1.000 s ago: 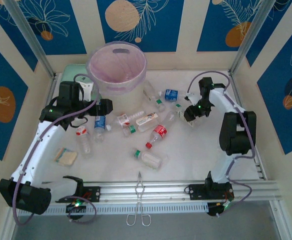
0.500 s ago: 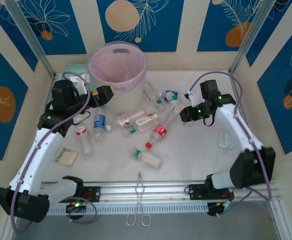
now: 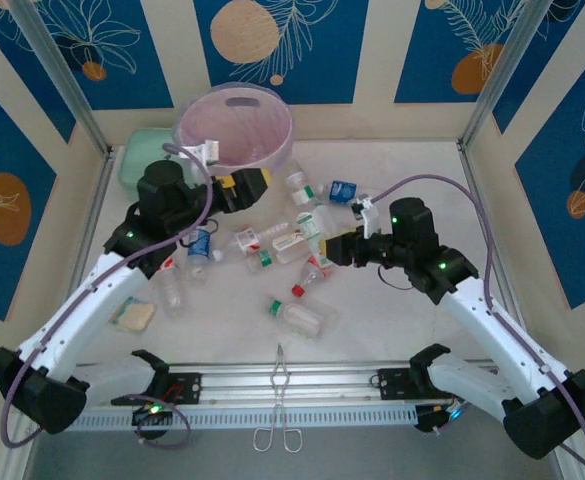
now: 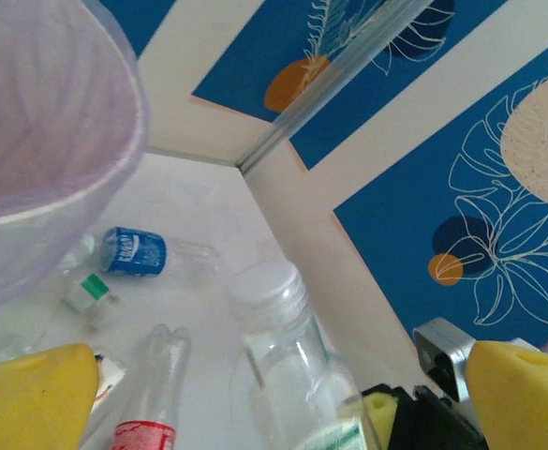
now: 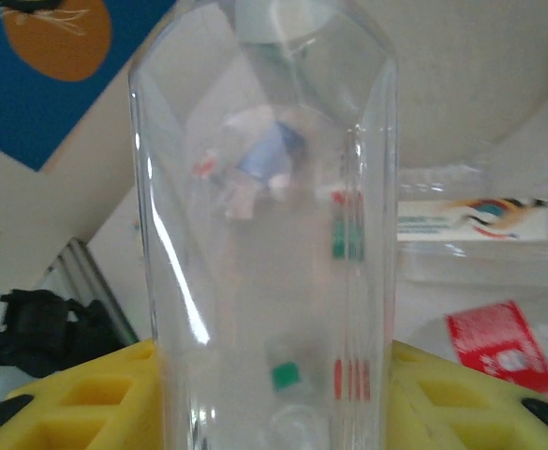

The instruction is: Put the plastic bottles in the bin

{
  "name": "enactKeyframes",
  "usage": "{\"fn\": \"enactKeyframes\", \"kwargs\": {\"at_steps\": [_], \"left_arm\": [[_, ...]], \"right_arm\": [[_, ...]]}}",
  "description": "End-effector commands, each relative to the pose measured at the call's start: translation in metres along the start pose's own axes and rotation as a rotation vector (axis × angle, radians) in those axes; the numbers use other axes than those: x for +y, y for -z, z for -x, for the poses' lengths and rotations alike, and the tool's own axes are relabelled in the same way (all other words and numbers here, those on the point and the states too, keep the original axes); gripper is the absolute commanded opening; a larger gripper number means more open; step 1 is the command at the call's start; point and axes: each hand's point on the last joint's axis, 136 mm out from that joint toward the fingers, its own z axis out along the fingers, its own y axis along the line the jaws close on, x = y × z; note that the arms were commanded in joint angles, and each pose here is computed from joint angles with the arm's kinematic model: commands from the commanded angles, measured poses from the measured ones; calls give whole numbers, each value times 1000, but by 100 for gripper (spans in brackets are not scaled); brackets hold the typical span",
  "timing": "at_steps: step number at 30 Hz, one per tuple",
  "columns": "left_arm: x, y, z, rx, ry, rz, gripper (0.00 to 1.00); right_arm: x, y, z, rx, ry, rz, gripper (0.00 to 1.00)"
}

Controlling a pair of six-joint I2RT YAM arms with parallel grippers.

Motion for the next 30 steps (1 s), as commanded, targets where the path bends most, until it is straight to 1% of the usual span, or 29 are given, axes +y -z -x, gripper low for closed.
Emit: {"fn": "enactKeyframes", "kwargs": {"at_steps": [1,4,6,8,11,13,15,17,19,20,24,26,27,30], "left_arm": [[-9,-18,11,-47,13,-22,99],[-10,-34,8,-19,33,-33,94],[-12,-44,4,11,61,-64,91],[-9,-52,-6,51,99,-74,85],[-4,-55,-18,82,122,-57,78],[0,-52,-21,80,130,-42,73],[3,-49,-22,81,129,-24,63],[5,-47,-24,88,126,-7,57],[6,-45,-25,93,123,2,41],[6,-45,-25,95,123,6,37],[9,-46,-24,105,107,33,27],[8,-48,-20,111,86,43,24],[6,-48,-17,111,70,46,23],[5,-48,5,96,10,64,20]], "right_arm": [[30,-2,22,-78,81,64,46],[46,-8,28,-91,109,106,45],[53,-15,26,-75,121,127,46],[57,-25,23,-50,136,133,46],[57,-35,21,-51,153,120,45],[55,-40,23,-71,149,112,46],[52,-45,25,-89,144,106,45],[48,-50,27,-103,144,89,45],[46,-54,29,-113,150,76,45],[45,-55,30,-120,154,68,45],[45,-56,33,-153,168,64,47],[43,-55,38,-177,175,50,51],[42,-54,40,-186,180,42,56],[45,-46,51,-212,219,21,81]]}}
